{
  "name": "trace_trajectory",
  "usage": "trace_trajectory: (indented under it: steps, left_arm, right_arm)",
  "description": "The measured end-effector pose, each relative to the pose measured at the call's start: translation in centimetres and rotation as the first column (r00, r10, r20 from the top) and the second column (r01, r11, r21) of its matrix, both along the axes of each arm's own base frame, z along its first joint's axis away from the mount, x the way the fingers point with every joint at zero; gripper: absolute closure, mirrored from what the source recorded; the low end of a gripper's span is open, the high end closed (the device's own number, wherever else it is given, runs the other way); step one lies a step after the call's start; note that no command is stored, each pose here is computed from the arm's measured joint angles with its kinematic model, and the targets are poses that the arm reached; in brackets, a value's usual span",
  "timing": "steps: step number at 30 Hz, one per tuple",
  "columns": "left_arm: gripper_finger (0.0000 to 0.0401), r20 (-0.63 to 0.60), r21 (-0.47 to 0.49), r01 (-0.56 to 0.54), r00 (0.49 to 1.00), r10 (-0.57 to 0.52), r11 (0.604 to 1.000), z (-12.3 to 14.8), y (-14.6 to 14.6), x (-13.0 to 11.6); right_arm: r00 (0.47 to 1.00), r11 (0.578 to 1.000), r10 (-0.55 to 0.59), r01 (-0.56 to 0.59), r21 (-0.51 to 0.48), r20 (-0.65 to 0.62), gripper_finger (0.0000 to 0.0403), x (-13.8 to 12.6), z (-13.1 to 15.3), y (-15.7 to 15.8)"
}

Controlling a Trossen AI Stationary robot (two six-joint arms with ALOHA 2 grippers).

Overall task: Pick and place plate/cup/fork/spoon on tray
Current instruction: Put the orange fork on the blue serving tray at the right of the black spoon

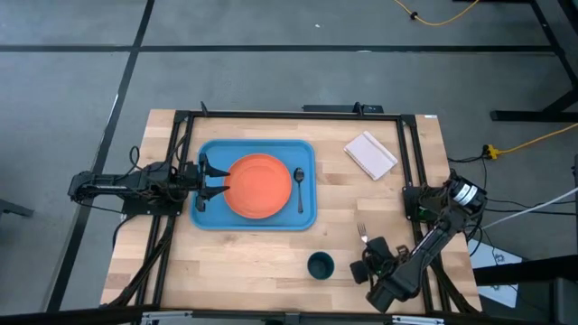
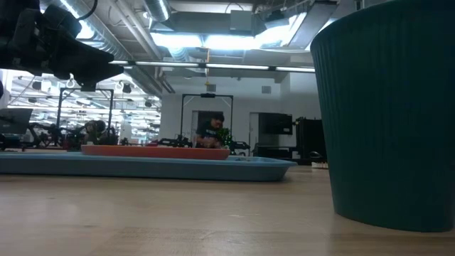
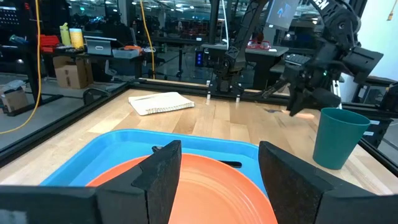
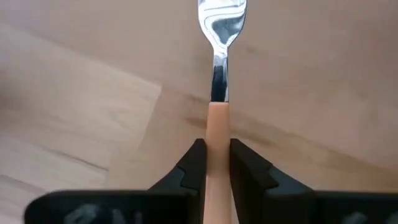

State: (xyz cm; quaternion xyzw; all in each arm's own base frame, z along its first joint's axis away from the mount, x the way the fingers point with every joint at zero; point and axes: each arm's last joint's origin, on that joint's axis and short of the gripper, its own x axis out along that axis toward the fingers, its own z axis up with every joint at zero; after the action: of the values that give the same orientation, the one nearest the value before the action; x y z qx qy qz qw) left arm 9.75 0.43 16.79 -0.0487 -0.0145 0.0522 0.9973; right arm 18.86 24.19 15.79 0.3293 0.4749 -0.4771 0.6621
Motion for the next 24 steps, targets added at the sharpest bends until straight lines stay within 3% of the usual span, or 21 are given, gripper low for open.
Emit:
trace_trajectory:
  steps: [10,17,24]
  left_arm:
    - [0.0193,0.0,0.0,0.0,1.0,0.0,1.0,0.0,0.0,0.0]
    - [0.0193,0.0,0.0,0.0,1.0,0.0,1.0,0.0,0.0,0.0]
    - [0.0193,0.0,0.0,0.0,1.0,0.0,1.0,0.0,0.0,0.0]
  right_arm:
    - [0.995,0.974,-0.102,0.1,-0.205,0.001,0.0352,2.4,4.2,-3.0]
    - [0.991,0.968,-0.111,0.124,-0.219,0.07,0.0352,4.0,7.4,-7.1]
    - [0.993,0.978,-0.082,0.097,-0.183,0.084,0.0352,7.5,8.4,-12.5]
